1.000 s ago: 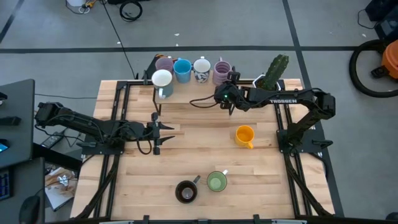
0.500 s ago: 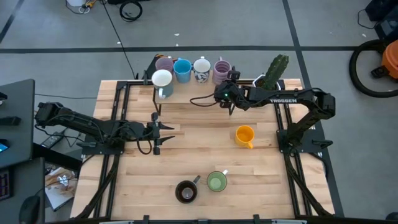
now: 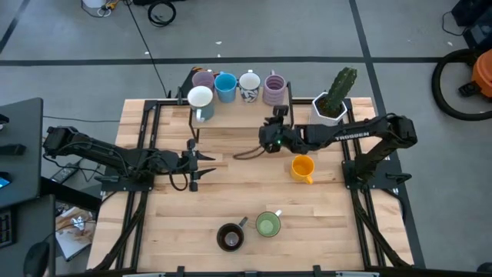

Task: Place coffee mugs
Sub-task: Put the yellow mug on the shelf

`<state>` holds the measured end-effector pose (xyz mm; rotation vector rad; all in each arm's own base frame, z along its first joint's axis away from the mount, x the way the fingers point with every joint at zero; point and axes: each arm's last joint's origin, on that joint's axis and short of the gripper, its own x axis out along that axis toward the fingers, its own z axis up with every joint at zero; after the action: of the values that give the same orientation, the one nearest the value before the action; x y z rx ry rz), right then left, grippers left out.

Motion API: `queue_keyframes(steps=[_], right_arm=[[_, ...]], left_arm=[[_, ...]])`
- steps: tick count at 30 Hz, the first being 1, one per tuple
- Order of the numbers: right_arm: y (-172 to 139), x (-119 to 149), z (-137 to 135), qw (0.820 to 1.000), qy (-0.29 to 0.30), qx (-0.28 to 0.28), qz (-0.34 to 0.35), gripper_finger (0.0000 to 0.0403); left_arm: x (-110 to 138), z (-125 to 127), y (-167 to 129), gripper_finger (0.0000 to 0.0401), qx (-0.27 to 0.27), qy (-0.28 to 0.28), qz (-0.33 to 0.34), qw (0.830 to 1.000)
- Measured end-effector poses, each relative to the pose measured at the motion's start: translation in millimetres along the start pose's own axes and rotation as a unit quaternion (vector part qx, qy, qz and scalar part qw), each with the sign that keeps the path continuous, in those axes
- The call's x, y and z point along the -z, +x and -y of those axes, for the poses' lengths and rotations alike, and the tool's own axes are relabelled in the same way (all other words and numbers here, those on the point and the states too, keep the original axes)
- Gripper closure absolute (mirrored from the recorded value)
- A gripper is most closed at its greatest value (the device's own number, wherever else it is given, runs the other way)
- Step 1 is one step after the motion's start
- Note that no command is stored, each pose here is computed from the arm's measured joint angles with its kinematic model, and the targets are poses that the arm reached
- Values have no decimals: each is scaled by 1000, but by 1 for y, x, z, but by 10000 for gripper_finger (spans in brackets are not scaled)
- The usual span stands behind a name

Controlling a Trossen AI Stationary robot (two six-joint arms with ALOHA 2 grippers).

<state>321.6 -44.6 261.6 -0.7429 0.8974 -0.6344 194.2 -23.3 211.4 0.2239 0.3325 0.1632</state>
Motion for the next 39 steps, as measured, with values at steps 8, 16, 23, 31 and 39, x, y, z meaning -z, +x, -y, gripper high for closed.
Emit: queue_keyframes(steps=[8, 16, 23, 31, 39], right_arm=[[-32, -15, -26, 998, 33, -27, 49, 309], [-70, -12, -56, 999, 36, -16, 34, 309], [-86, -11, -69, 996, 68, -39, 41, 309], [-103, 11, -75, 994, 81, -26, 73, 310], [-122, 42, -63, 967, 190, -20, 170, 310]], left_arm=[[1, 12, 1, 241, 146, -57, 2, 988], [-6, 41, -2, 241, 209, -180, -10, 961], [-43, 79, -13, 241, 172, -205, -26, 963], [-82, 115, -14, 241, 160, -214, -109, 958], [-123, 134, 2, 241, 126, -225, -175, 950]])
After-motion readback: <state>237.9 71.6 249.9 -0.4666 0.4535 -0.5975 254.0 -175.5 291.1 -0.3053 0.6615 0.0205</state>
